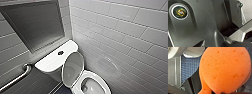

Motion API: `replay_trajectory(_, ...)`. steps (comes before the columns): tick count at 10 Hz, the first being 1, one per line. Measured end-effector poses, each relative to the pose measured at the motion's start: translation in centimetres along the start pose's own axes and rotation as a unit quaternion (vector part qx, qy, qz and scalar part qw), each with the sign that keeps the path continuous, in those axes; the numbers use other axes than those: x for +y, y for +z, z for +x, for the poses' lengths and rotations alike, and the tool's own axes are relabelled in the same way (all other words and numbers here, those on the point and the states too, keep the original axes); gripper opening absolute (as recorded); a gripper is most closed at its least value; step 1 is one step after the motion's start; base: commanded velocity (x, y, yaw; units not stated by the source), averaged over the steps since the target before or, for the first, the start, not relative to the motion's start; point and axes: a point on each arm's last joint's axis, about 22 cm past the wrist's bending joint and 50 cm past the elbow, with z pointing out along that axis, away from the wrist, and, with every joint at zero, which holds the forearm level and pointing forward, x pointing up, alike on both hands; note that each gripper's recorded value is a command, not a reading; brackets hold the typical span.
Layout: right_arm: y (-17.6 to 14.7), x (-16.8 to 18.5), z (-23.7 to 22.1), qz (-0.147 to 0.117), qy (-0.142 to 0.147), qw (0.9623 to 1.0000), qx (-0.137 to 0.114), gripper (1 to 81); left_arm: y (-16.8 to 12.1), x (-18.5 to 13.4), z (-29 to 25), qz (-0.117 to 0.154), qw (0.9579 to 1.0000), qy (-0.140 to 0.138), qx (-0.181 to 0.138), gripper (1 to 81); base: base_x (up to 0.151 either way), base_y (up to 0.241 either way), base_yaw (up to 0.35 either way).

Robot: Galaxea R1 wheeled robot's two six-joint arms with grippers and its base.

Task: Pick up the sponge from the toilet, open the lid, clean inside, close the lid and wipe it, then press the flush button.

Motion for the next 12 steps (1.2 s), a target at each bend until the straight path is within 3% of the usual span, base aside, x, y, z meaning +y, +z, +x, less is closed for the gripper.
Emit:
replay_trajectory(4, -0.6, -2.5, 5.2, 0.040, -0.005, 0.9992, 0.007, 1.0, 1.5, -0.8, 0.0, 0.000, 1.0000, -0.004, -0.004, 81.1, 0.000, 0.000, 0.000)
replay_trajectory(8, -1.7, -5.6, 16.3, 0.057, -0.063, 0.9953, 0.047, 1.0, 2.4, 0.5, 0.2, -0.010, 0.9999, -0.004, -0.003, 81.1, 0.000, 0.000, 0.000)
replay_trajectory(9, -3.0, -4.8, 17.9, 0.046, -0.068, 0.9954, 0.050, 1.0, 2.5, 0.6, 0.3, -0.010, 0.9999, -0.004, -0.003, 81.1, 0.000, 0.000, 0.000)
replay_trajectory(11, -5.2, -3.2, 18.3, 0.019, -0.034, 0.9987, 0.034, 1.0, 2.5, 0.7, 0.3, -0.011, 0.9999, -0.005, -0.003, 81.1, 0.000, 0.000, 0.000)
replay_trajectory(12, -4.9, -3.9, 17.6, 0.022, -0.018, 0.9993, 0.025, 1.0, 2.6, 0.7, 0.3, -0.008, 0.9999, -0.006, -0.003, 81.1, 0.000, 0.000, 0.000)
